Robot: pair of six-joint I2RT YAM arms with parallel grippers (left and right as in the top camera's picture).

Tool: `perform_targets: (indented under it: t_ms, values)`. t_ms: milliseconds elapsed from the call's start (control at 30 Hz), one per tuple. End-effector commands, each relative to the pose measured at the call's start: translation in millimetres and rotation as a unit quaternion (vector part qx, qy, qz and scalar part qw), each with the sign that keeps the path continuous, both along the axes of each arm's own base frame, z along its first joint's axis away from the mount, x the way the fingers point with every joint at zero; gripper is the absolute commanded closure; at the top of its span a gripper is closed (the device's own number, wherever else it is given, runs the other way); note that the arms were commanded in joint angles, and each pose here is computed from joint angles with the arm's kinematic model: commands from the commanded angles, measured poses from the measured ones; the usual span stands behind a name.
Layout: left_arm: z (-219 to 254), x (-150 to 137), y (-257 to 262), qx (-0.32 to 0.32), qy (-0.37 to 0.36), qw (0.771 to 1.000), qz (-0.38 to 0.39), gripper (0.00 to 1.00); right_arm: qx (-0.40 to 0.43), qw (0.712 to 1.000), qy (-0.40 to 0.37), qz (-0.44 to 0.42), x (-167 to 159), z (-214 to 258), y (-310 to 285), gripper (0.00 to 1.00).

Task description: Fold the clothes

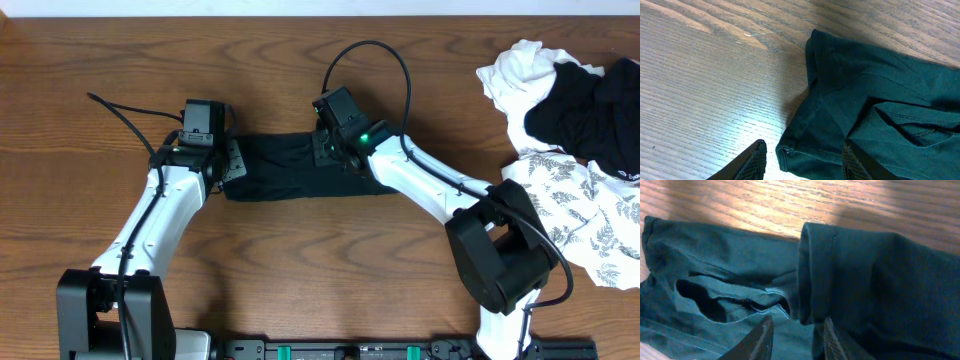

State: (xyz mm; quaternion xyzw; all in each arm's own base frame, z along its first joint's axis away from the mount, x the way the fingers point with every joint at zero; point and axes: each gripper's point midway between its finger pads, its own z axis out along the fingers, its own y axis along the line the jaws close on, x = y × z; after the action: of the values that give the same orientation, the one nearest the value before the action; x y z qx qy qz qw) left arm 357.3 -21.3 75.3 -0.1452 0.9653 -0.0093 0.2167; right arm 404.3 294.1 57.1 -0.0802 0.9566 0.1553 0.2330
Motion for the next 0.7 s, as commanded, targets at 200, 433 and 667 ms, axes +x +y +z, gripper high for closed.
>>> perform_targets:
  t_ms: [200, 433, 667]
  values:
    - [4, 0, 0, 0.001, -0.001, 1.0, 0.001, 0.5, -0.012, 0.996, -0.015, -0.091, 34, 45, -98, 0.7]
    - [4, 0, 0, 0.001, -0.001, 1.0, 0.001, 0.5, -0.065, 0.984, 0.096, -0.137, 4, 6, -151, 0.8]
    - [4, 0, 0, 0.001, -0.001, 1.0, 0.001, 0.5, -0.088, 0.978, 0.151, -0.115, -15, -31, -139, 0.8]
